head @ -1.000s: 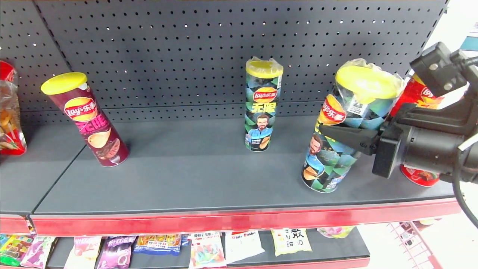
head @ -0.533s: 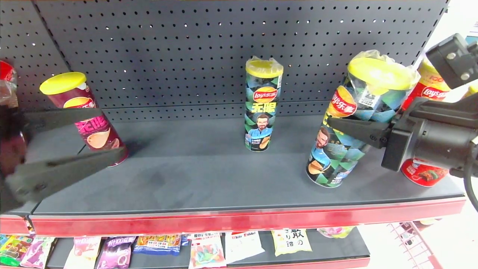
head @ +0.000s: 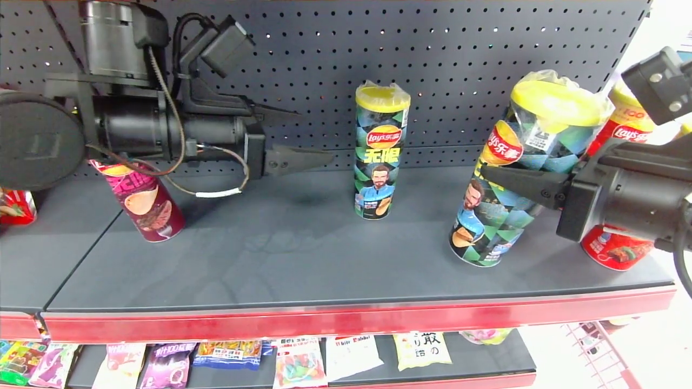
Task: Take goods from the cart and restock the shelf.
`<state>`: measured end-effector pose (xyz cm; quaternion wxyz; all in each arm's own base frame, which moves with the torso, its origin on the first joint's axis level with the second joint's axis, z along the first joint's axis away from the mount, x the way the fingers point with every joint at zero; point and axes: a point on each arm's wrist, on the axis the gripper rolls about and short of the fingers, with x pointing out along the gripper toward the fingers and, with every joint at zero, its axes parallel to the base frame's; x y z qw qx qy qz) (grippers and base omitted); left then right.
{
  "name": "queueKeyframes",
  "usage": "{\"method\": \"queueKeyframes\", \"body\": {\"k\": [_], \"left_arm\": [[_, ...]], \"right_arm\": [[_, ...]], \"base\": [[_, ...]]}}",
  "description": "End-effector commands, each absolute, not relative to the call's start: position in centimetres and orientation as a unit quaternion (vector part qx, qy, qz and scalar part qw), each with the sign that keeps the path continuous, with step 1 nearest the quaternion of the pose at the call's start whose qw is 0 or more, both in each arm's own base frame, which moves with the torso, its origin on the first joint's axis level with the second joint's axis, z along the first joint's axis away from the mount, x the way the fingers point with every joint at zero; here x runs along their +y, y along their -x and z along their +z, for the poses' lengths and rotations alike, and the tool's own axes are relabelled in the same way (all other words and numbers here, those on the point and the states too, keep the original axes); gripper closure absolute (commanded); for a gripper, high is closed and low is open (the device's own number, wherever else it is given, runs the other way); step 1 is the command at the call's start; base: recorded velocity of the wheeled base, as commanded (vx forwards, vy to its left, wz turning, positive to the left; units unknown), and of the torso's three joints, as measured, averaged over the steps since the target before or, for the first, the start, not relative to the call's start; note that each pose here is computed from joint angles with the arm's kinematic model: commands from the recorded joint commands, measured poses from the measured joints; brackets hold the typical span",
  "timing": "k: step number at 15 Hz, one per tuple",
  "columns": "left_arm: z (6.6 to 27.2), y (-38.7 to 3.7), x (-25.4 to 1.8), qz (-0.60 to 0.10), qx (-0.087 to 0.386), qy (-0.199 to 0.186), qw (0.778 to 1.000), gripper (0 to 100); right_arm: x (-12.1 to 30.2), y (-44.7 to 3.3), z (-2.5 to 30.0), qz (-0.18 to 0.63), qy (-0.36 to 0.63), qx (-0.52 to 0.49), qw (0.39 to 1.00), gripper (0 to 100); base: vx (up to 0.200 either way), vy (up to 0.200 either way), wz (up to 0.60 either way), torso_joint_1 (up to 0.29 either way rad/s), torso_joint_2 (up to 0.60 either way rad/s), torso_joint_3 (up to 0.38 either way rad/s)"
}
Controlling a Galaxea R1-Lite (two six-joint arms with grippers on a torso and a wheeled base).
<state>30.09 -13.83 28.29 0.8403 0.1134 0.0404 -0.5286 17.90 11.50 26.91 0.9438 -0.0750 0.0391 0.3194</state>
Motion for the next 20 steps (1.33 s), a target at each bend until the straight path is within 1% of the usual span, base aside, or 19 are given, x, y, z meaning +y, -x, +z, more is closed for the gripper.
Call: {"method": "queueKeyframes", "body": {"k": [1,3,7,9,13,14,16,20], "left_arm": [[26.4,-33.3,-15.5,-0.532,0.057,-0.115,0.837,0],[26.7,-34.0,-16.7,-0.541,0.045,-0.116,0.832,0],[26.2,-35.4,-18.5,-0.550,0.040,-0.117,0.826,0],[26.0,-35.9,-18.9,-0.546,0.040,-0.118,0.829,0],[26.6,-36.8,-20.0,-0.550,0.020,-0.119,0.826,0],[26.6,-36.6,-20.5,-0.554,0.019,-0.118,0.824,0],[26.8,-36.0,-21.6,-0.564,0.028,-0.099,0.820,0],[26.4,-36.6,-22.4,-0.559,0.027,-0.100,0.823,0]], "right_arm": [[11.4,-18.0,26.9,0.317,0.075,0.039,0.945,100],[11.3,-18.0,26.9,0.315,0.075,0.039,0.945,100],[11.3,-18.1,26.9,0.313,0.075,0.040,0.946,100],[11.2,-18.1,26.9,0.310,0.075,0.041,0.947,100],[11.0,-18.2,26.8,0.308,0.075,0.041,0.948,100],[11.0,-18.2,26.8,0.308,0.075,0.041,0.948,100],[11.0,-18.2,26.8,0.307,0.075,0.041,0.948,100],[11.0,-18.1,26.9,0.307,0.074,0.040,0.948,100]], "base": [[0.000,0.000,0.00,0.000,0.00,0.000],[0.000,0.000,0.00,0.000,0.00,0.000],[0.000,0.000,0.00,0.000,0.00,0.000],[0.000,0.000,0.00,0.000,0.00,0.000],[0.000,0.000,0.00,0.000,0.00,0.000],[0.000,0.000,0.00,0.000,0.00,0.000],[0.000,0.000,0.00,0.000,0.00,0.000],[0.000,0.000,0.00,0.000,0.00,0.000]]}}
